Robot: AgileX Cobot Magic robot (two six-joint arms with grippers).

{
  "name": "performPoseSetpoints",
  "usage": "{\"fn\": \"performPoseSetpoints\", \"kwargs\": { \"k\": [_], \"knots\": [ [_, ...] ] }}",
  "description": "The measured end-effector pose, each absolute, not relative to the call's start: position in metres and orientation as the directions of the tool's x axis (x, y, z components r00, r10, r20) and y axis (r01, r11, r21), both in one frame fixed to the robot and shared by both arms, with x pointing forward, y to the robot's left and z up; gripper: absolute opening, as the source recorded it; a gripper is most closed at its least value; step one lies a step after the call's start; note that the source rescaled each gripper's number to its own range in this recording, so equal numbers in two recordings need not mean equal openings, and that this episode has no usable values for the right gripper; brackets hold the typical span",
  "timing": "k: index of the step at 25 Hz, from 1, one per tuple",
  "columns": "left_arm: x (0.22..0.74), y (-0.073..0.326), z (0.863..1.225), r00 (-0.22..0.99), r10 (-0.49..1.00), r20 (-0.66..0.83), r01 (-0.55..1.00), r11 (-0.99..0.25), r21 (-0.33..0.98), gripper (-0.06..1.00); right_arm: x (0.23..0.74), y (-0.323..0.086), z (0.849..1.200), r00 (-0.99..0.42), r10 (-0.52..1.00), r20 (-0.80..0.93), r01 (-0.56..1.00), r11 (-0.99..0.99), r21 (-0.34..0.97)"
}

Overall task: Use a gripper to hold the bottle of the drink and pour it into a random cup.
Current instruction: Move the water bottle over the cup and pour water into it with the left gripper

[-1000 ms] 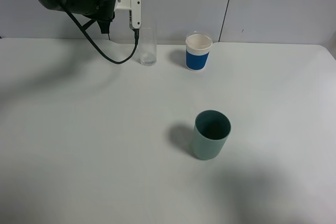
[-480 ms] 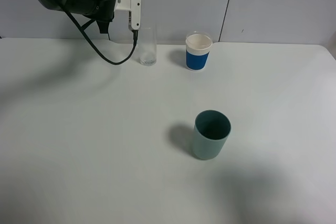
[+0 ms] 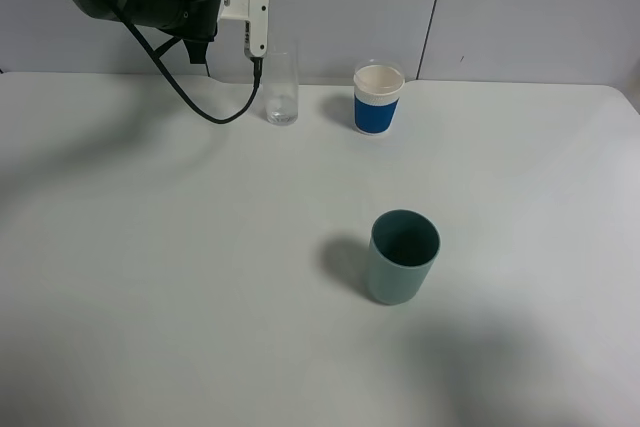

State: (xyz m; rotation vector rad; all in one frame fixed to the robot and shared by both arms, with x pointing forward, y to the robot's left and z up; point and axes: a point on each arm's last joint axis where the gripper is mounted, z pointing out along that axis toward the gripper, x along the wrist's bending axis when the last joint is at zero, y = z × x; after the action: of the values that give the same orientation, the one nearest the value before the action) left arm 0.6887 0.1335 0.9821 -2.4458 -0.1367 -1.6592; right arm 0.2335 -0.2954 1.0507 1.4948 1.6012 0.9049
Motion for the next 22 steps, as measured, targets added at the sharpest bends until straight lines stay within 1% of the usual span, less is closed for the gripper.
{"fn": "performPoseSetpoints", "kwargs": {
  "k": [22],
  "knots": [
    [0.6893,0.1333,0.9836,0.36,-0.054,0.931,0.167,-0.978,-0.121,0.03,0.2335,-0.2954,1.0507,-0.034,0.998,-0.058,0.465,0.067,0.883]
  ]
}}
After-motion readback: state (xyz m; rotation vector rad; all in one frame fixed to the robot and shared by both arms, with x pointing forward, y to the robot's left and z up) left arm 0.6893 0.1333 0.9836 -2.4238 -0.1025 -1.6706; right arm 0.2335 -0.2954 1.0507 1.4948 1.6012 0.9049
